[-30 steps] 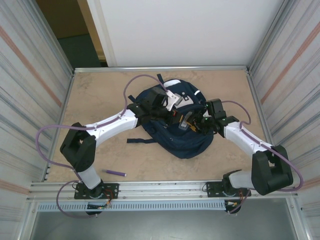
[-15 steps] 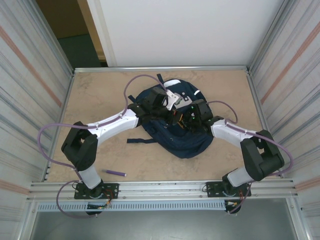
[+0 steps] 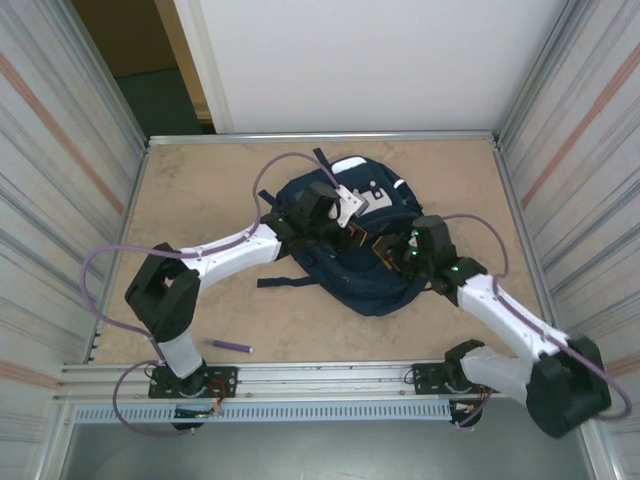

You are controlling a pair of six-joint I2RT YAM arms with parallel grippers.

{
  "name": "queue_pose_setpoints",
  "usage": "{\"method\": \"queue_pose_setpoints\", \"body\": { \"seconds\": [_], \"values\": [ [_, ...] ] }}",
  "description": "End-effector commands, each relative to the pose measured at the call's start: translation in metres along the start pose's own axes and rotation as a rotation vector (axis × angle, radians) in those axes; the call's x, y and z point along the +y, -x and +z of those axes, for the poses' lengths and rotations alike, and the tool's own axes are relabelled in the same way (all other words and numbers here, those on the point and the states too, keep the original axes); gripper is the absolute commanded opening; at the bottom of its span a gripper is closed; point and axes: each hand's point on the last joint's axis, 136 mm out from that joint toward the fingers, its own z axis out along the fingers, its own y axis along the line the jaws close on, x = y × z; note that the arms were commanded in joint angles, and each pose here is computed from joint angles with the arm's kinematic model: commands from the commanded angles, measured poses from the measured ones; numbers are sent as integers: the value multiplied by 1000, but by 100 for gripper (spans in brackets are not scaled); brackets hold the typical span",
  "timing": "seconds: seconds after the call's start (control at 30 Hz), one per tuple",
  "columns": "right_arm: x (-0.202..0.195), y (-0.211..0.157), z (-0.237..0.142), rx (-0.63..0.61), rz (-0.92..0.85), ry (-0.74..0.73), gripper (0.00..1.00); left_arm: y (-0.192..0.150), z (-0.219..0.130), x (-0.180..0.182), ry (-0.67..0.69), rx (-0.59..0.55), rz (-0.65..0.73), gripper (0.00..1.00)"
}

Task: Pack the student bag

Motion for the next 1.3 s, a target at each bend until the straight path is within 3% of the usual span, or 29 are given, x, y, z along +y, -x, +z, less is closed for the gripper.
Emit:
{"method": "queue_pose_setpoints", "body": {
  "seconds": [0.0,0.17,0.33,0.53,0.7,0.83,0.9,1.07,1.2,1.27],
  "values": [
    [-13,17,-37,-112,-103,-47,39,-11,1,42,188,56,113,0],
    [2,31,-89,-243,-275,-56,42,-15,-10,46,233,84,206,10],
    [25,35,-111,-246,-450,-66,43,-12,-28,29,193,55,208,37],
    [51,16,-91,-80,-601,6,43,-32,-84,28,314,113,106,49],
    [63,-19,-54,94,-825,0,46,-69,-145,49,462,169,-143,57],
    [79,-60,-21,205,-1022,-24,48,-96,-190,69,510,136,-374,60],
    [90,-88,-5,248,-1091,9,48,-114,-210,84,562,113,-468,66],
    [115,-185,28,407,-1240,139,47,-162,-265,128,724,26,-787,72],
    [118,-253,49,508,-1358,170,48,-187,-294,143,803,-27,-945,74],
    [114,-284,60,548,-1432,177,53,-194,-305,151,834,-54,-991,75]
  ]
}}
